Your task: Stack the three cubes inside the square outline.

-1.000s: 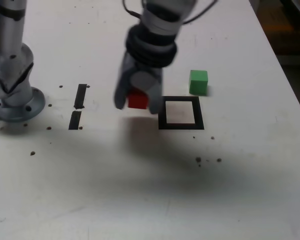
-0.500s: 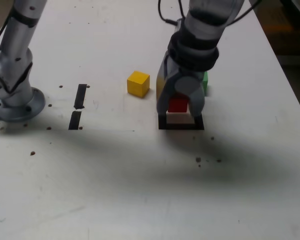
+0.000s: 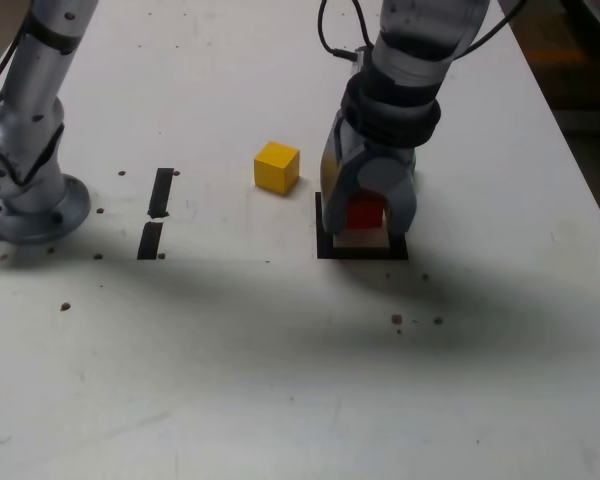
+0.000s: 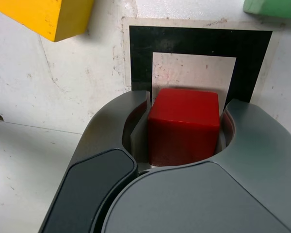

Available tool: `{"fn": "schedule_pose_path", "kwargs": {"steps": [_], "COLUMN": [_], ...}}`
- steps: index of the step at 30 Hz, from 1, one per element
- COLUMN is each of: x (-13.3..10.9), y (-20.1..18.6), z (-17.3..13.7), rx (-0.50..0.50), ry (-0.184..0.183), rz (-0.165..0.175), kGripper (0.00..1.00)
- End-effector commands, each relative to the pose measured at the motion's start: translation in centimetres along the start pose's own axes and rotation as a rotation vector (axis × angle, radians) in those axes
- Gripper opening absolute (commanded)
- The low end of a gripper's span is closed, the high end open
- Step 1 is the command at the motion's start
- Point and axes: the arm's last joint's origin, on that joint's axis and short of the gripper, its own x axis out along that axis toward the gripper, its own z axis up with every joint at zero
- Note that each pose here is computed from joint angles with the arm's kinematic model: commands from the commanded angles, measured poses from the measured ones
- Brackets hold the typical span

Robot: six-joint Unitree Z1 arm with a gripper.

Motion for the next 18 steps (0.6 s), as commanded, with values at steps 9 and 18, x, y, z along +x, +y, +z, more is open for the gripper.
{"fn": "schedule_pose_path", "kwargs": {"steps": [9, 18], "x": [1.2, 2.0], "y": [1.0, 0.9], "z": [0.4, 0.2], "rx": [-0.008, -0.007], "ry": [-0.011, 0.023], "rz": [-0.012, -0.048], "kGripper": [0.22, 0.5]}}
